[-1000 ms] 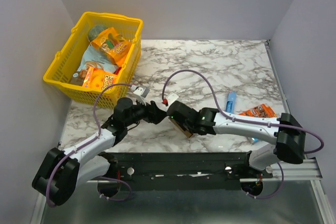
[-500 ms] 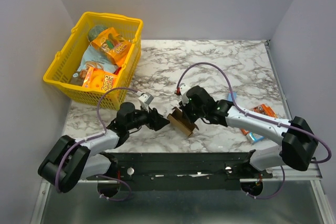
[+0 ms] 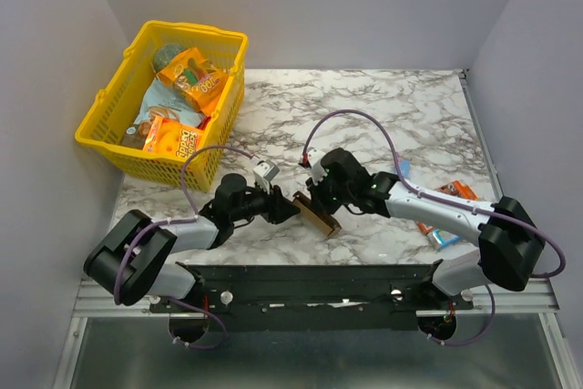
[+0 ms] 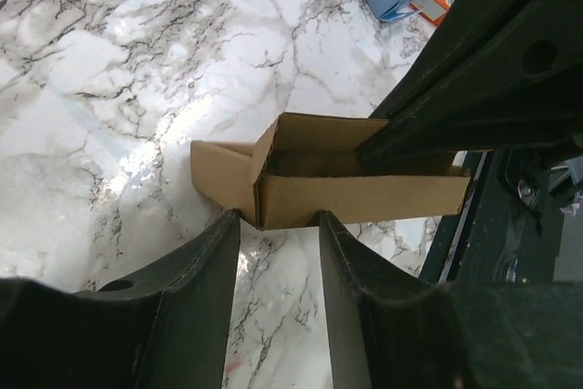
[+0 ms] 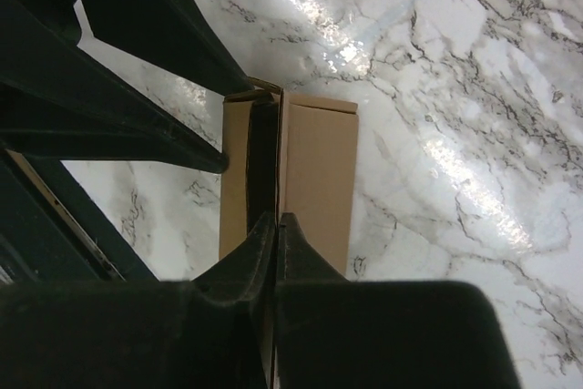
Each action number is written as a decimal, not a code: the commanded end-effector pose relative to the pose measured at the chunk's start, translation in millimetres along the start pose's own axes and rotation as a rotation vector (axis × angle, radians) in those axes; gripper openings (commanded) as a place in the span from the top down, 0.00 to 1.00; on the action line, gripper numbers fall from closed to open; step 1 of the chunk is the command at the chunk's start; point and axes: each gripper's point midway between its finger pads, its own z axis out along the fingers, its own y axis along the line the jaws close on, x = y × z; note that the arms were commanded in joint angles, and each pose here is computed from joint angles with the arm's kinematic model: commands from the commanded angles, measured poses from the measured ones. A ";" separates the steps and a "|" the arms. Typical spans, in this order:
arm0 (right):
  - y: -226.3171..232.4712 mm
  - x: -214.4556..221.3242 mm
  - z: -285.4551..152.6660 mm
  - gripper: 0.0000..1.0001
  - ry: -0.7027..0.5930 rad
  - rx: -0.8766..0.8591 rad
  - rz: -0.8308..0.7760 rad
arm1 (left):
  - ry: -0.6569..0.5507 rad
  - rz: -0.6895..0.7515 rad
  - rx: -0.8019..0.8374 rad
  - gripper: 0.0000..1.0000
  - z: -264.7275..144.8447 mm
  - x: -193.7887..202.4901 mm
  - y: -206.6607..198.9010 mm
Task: Fold the paper box
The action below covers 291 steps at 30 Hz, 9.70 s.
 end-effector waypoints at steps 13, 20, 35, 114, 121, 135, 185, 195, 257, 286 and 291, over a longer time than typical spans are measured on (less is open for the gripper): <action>23.6 2.7 11.5 0.48 0.033 -0.128 0.016 | -0.009 0.032 -0.021 0.65 27.5 -5.3 -8.1; 6.8 16.3 15.0 0.31 0.048 0.026 -0.037 | -0.007 0.017 0.005 0.66 30.2 -1.9 -13.5; -32.5 48.1 21.3 0.14 0.112 0.436 -0.074 | -0.024 0.017 -0.220 0.37 -8.0 4.7 14.5; 18.5 27.1 -5.0 0.49 0.186 0.041 0.262 | -0.197 0.065 -0.098 0.13 -41.1 -61.4 -29.2; -3.8 23.7 -22.8 0.17 0.179 0.318 0.118 | -0.164 -0.016 -0.184 0.12 -36.9 -48.7 -9.1; -6.3 64.9 7.2 0.34 0.253 0.752 0.053 | -0.259 -0.256 -0.481 0.10 -69.5 -55.8 41.6; 52.8 -14.7 -77.4 0.99 -0.036 -0.382 0.059 | -0.375 0.093 0.212 0.07 -77.7 -74.5 -71.7; 72.5 -19.4 -115.7 0.99 -0.084 -0.673 0.057 | -0.350 0.133 0.310 0.03 -78.9 -74.1 -96.5; 1.8 -13.8 -97.3 0.53 -0.154 -0.251 0.161 | -0.221 0.184 0.272 0.87 -60.2 -49.0 -107.0; -9.0 4.3 -90.4 0.76 -0.040 -0.182 0.218 | -0.221 0.188 0.271 0.87 -61.1 -48.3 -107.2; -8.0 0.7 -92.4 0.85 -0.050 -0.187 0.215 | -0.212 0.186 0.266 0.87 -59.5 -45.9 -105.7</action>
